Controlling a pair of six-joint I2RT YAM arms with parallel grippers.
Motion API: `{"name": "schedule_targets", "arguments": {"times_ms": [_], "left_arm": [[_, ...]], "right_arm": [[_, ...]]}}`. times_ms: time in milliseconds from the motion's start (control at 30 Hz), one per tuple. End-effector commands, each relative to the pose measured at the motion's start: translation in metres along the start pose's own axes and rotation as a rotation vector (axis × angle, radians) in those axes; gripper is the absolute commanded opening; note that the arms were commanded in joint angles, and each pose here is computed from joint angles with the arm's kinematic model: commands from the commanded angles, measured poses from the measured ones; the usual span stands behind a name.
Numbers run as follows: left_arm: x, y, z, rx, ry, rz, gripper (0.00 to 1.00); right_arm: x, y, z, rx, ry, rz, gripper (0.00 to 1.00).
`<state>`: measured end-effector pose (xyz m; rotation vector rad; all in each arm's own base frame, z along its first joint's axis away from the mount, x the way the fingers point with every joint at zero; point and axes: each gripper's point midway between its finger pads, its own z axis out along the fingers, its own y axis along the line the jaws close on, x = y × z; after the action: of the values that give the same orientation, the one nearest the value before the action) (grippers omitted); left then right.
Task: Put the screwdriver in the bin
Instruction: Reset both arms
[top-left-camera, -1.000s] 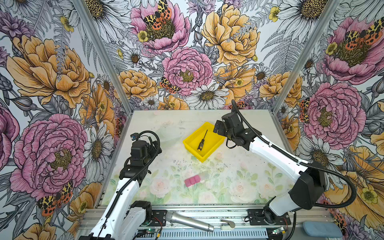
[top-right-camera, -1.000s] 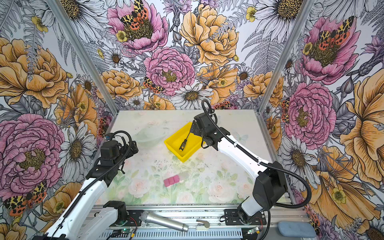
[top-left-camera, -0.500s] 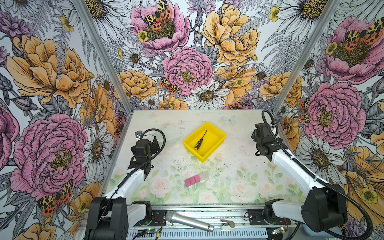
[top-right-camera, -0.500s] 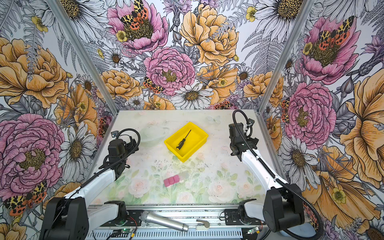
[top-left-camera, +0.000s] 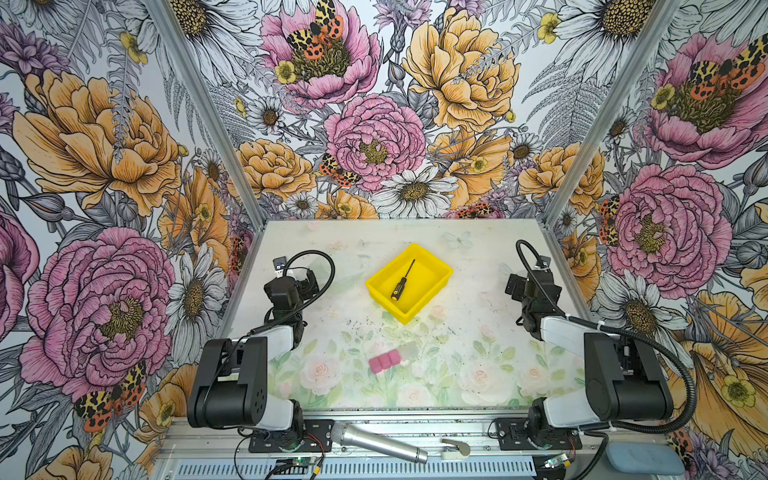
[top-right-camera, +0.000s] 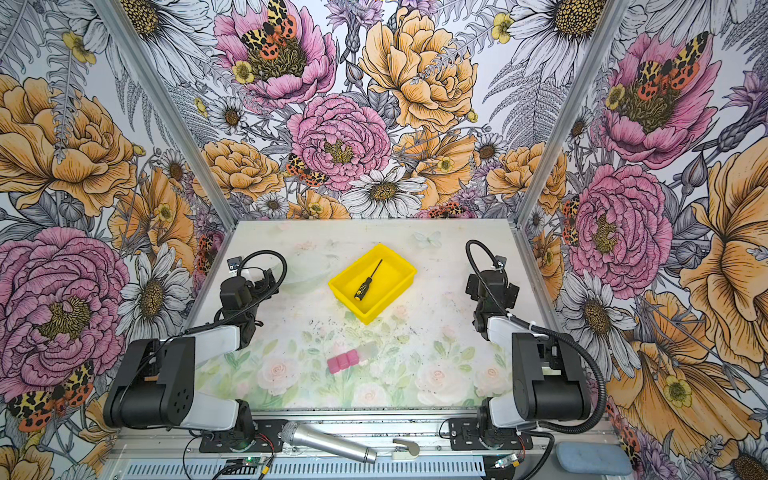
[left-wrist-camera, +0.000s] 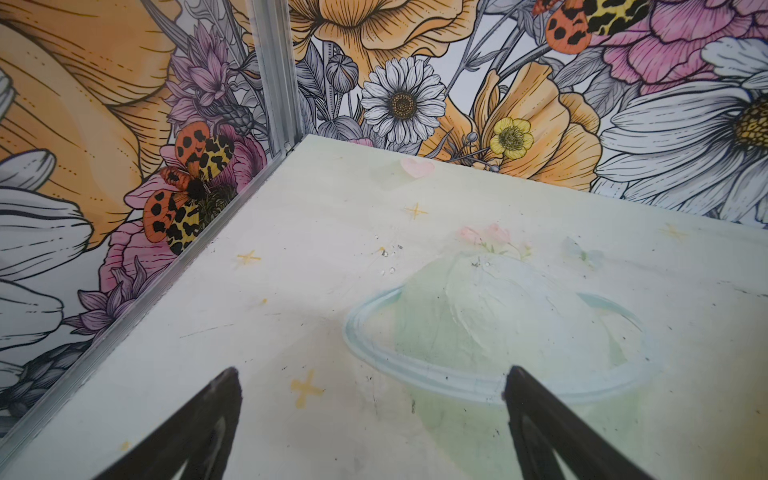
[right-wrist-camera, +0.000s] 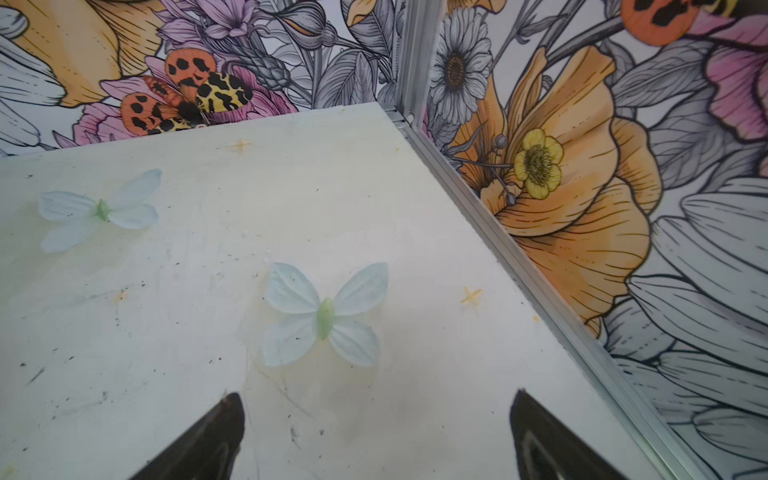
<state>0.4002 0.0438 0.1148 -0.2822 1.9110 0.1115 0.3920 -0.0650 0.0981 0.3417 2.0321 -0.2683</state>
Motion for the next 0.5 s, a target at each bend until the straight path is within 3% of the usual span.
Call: {"name": "schedule_targets", "arguments": {"times_ms": [0, 167, 467], "left_arm": [[-0.009, -0.016, 0.001, 0.084, -0.064, 0.037, 0.99], [-0.001, -0.025, -0.002, 0.129, -0.109, 0.064, 0.99], [0.0, -0.024, -0.003, 0.105, -0.117, 0.07, 0.99]], "right_arm": [[-0.025, 0.017, -0.002, -0.099, -0.123, -0.004, 0.99], [-0.02, 0.03, -0.005, -0.163, -0.155, -0.032, 1.0], [-0.013, 0.025, -0.009, -0.132, -0.208, -0.023, 0.99]]}}
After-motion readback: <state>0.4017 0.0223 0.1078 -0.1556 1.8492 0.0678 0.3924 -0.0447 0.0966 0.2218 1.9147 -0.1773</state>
